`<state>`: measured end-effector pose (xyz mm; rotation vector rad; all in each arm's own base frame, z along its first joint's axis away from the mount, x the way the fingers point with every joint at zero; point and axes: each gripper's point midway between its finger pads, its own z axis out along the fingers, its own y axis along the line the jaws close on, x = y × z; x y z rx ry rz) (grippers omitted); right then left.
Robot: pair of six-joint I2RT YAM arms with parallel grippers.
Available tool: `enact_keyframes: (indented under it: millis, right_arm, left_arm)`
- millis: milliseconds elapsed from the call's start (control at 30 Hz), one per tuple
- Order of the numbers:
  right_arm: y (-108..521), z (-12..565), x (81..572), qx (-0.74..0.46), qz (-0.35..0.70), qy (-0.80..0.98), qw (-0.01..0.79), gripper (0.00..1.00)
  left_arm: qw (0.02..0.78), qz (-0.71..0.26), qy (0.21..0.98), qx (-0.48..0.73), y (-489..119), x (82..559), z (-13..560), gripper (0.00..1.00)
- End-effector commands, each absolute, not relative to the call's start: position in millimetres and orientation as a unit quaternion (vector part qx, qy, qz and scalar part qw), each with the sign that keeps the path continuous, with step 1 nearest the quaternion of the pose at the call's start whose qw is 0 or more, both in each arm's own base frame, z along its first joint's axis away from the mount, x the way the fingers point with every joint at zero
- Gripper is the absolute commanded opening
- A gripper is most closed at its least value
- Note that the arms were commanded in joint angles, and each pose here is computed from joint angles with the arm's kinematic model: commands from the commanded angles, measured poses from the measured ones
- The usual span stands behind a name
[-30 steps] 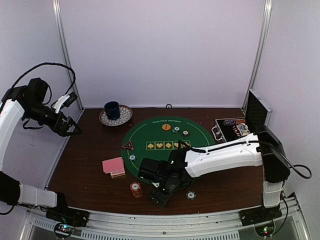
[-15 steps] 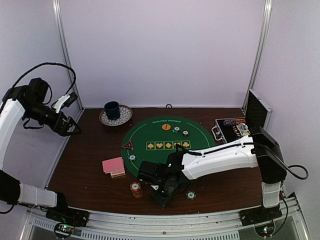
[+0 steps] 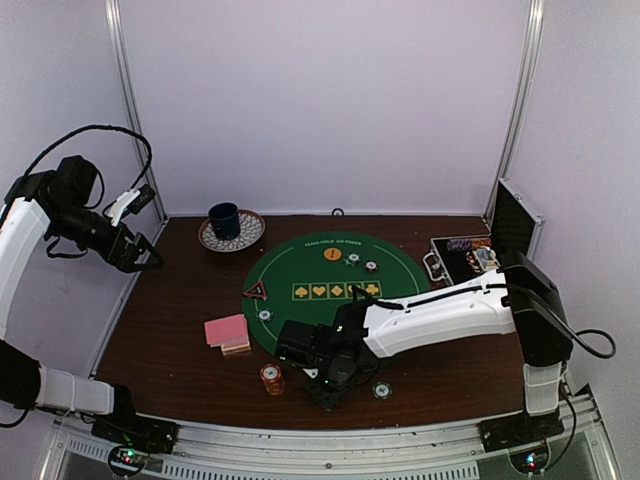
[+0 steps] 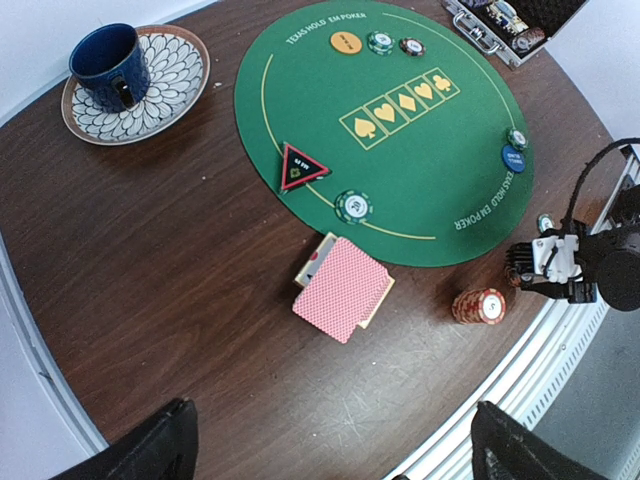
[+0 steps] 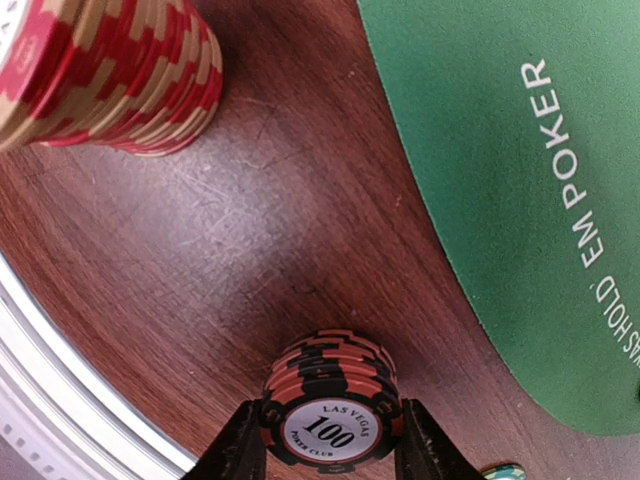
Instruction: Distribute texas hold em gaming equipment
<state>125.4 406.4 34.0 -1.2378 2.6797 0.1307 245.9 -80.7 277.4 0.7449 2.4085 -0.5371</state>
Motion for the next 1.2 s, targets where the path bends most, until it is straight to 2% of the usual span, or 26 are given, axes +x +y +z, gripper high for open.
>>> enact_keyframes:
  millis: [0, 500, 800, 1167]
  right_arm:
    - [405.4, 48.9, 132.2, -0.415, 0.041, 0.903, 0.107, 0.39]
    - [413.9, 102.9, 157.9, -0.418, 0.032, 0.895, 0.154, 0.34]
    - [445.3, 103.3, 223.5, -0.398, 0.033, 0.899, 0.18, 0.33]
    - [482.6, 70.9, 301.9, -0.366, 0.043, 0.909, 0.194, 0.32]
  left_arm:
    - [0.292, -0.204, 0.891, 0.281, -82.0, 245.8, 287.9, 0.98]
    - [0.293, -0.201, 0.892, 0.28, -81.2, 245.0, 287.7, 0.98]
    - [0.289, -0.203, 0.892, 0.281, -81.7, 244.2, 285.1, 0.98]
    - [0.287, -0.208, 0.892, 0.282, -82.7, 244.2, 283.5, 0.97]
